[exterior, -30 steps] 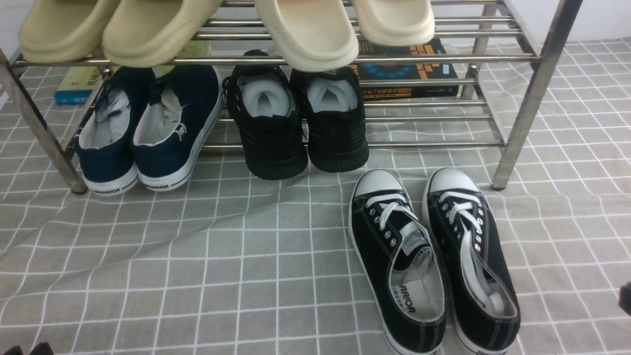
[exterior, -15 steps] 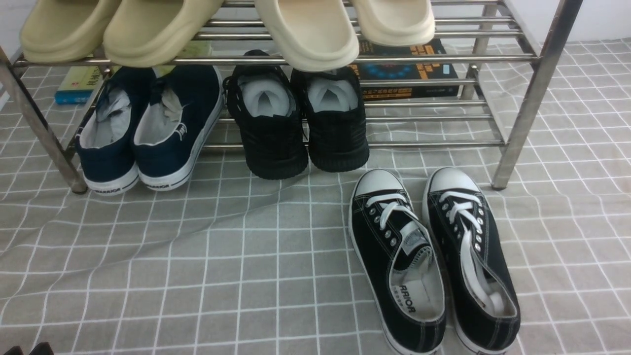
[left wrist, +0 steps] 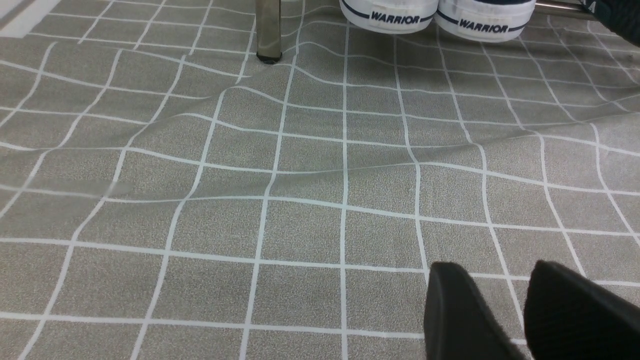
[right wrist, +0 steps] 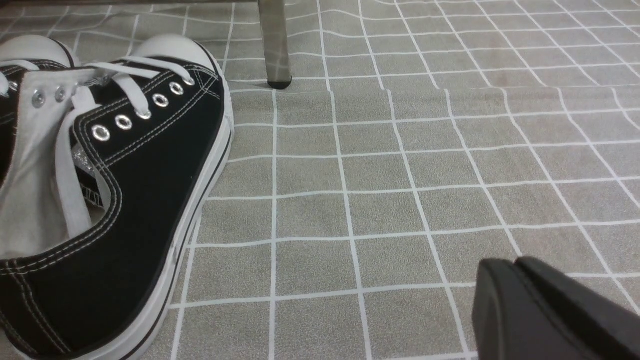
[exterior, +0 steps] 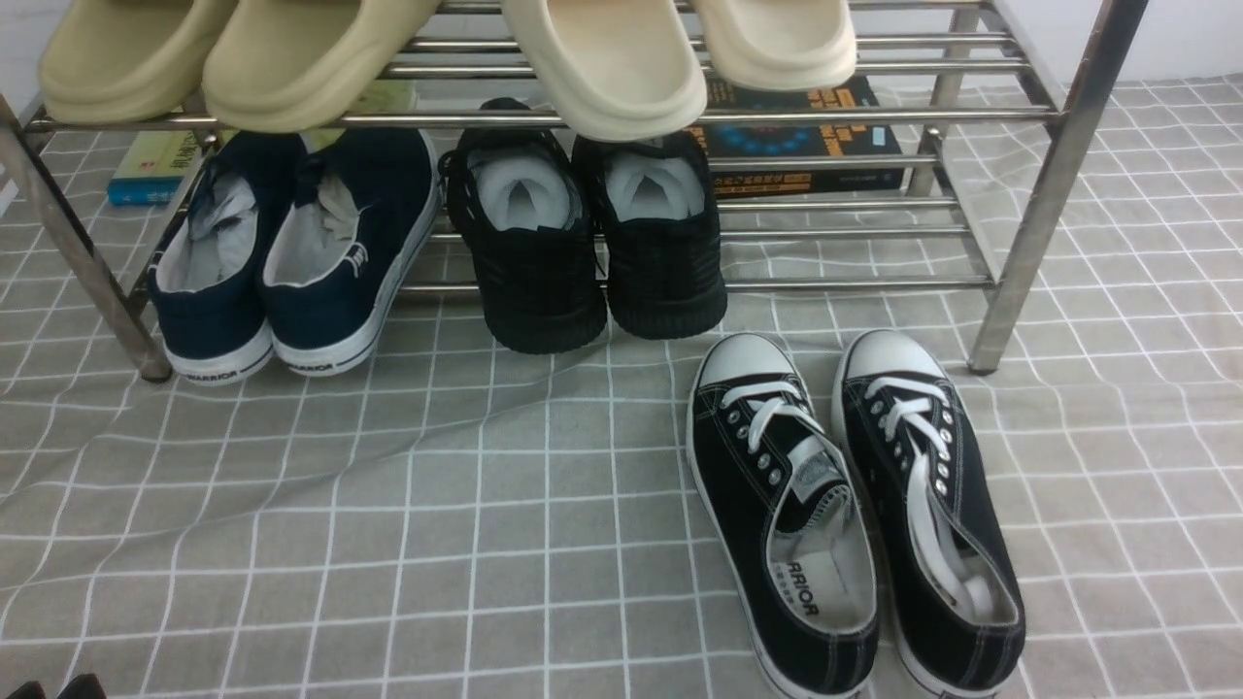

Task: Take the shoes off the shelf with your hand from the grey coffee tablecloth.

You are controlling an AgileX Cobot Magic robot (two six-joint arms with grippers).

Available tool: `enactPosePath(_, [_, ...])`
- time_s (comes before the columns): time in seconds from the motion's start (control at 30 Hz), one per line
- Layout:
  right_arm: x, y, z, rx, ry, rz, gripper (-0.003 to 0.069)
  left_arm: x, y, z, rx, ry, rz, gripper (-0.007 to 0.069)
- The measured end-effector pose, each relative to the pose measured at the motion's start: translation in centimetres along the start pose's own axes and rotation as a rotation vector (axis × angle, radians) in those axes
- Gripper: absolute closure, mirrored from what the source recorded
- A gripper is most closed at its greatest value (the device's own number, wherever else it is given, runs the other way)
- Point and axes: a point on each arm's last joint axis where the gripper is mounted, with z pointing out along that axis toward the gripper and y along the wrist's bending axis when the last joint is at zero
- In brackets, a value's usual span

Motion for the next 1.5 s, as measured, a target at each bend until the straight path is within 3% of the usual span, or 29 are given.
enactPosePath(1.5, [0.00,0.00,0.00,0.000,0.000,0.000,0.0553,0.00,0.00,0.00,0.000,0.000,0.000,0.0384])
